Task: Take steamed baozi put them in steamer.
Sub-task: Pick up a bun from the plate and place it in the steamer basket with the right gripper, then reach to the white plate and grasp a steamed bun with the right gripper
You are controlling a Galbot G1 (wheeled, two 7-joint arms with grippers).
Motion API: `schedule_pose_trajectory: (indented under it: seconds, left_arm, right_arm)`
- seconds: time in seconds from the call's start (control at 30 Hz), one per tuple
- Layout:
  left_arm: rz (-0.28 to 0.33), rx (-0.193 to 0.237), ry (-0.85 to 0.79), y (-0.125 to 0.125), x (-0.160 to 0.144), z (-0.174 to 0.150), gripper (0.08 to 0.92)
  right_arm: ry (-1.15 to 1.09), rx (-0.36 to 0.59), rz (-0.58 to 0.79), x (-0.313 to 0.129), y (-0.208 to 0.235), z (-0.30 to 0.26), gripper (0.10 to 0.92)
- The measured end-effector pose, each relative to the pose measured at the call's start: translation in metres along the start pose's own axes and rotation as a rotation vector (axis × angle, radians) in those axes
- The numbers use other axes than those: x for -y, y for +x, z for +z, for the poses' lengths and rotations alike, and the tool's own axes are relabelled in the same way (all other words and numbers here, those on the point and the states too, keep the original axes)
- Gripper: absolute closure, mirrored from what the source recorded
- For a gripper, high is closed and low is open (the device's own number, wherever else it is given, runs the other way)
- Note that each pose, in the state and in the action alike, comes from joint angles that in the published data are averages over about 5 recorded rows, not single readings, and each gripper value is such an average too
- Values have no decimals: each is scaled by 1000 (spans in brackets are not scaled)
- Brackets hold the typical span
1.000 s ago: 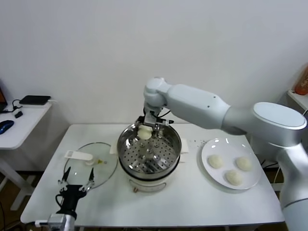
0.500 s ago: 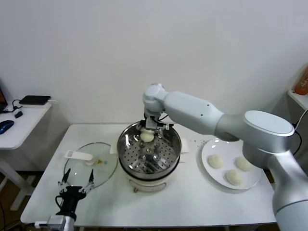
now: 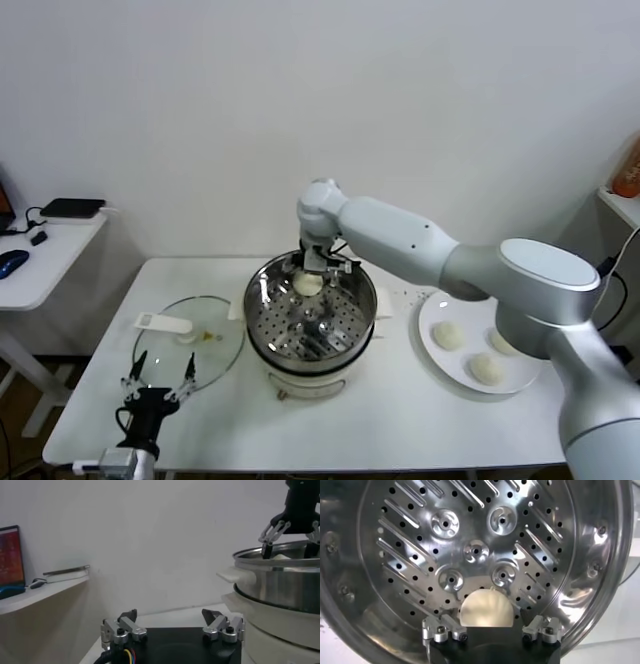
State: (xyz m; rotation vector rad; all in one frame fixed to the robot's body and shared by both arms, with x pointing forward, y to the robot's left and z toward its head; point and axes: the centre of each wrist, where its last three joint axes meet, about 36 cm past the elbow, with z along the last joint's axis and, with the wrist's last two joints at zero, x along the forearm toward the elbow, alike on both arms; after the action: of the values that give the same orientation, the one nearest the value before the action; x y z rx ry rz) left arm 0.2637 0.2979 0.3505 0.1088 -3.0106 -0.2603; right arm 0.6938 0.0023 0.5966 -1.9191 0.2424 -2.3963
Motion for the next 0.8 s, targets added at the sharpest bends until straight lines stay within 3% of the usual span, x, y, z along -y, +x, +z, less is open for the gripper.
schedule_pose_trajectory:
  seconds: [0.43, 0.8]
  left_arm:
    - [5, -2, 5, 2, 3, 0, 177]
    - [23, 9, 12, 4, 6, -3, 177]
  right_arm:
    - [-84, 17, -5, -36, 76, 19, 200]
    - [-580, 28, 37, -151, 134, 45, 200]
